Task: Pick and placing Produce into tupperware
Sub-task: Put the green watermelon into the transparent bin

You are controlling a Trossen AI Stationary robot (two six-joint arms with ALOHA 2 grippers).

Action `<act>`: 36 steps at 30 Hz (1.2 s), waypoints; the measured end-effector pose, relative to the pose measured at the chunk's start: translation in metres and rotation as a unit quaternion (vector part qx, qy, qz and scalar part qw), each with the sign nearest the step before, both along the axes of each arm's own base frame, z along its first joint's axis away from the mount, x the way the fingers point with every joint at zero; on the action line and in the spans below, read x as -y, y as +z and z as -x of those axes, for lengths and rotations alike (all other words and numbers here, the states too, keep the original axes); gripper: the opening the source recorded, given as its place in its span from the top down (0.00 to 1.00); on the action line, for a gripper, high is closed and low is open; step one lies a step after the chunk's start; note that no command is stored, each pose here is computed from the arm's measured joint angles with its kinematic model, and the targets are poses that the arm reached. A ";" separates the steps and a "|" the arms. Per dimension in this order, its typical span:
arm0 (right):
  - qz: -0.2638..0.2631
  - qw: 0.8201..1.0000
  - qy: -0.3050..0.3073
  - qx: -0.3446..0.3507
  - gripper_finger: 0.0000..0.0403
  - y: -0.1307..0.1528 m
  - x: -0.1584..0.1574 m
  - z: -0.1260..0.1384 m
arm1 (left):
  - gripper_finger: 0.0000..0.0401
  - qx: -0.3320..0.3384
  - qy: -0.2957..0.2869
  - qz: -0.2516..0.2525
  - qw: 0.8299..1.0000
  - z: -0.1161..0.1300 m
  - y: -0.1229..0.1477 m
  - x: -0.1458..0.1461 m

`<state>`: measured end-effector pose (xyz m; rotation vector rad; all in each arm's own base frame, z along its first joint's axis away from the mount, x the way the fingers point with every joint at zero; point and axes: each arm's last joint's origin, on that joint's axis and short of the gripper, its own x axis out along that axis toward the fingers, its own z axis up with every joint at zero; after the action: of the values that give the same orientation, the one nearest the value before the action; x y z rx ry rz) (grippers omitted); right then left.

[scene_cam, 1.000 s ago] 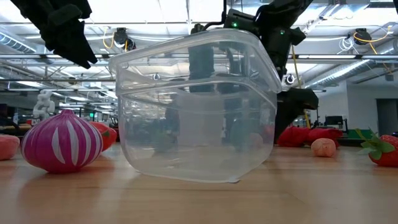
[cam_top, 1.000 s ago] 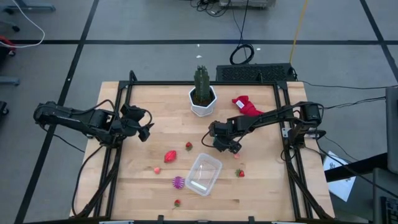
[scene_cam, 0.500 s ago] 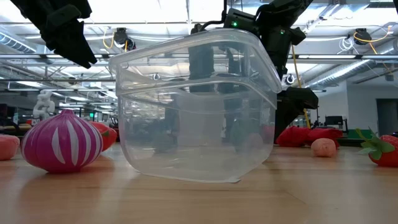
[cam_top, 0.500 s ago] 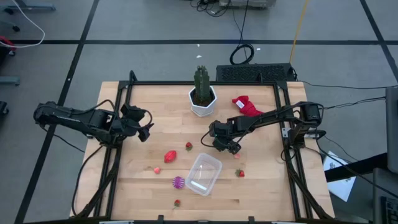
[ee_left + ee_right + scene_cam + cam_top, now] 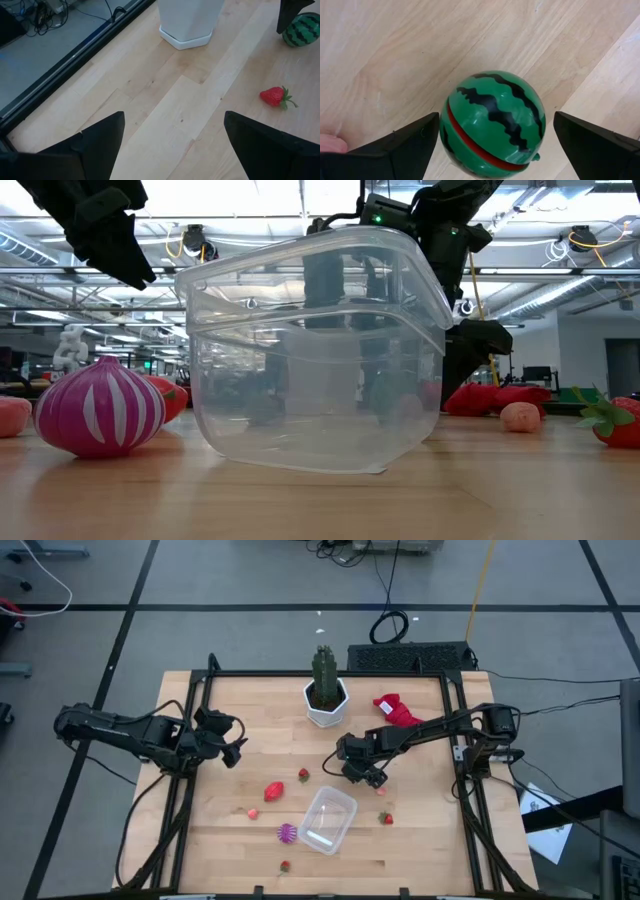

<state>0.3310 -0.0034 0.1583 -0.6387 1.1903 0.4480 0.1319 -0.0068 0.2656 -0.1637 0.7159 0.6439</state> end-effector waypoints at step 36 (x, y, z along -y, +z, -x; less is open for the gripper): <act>0.019 1.000 -0.019 0.013 0.06 -0.010 0.001 0.004 | 0.13 0.000 0.000 0.000 1.000 0.000 0.000 0.000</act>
<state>0.3273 -0.0044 0.1482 -0.6525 1.1866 0.3852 0.1319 -0.0068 0.2656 -0.1643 0.7158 0.6436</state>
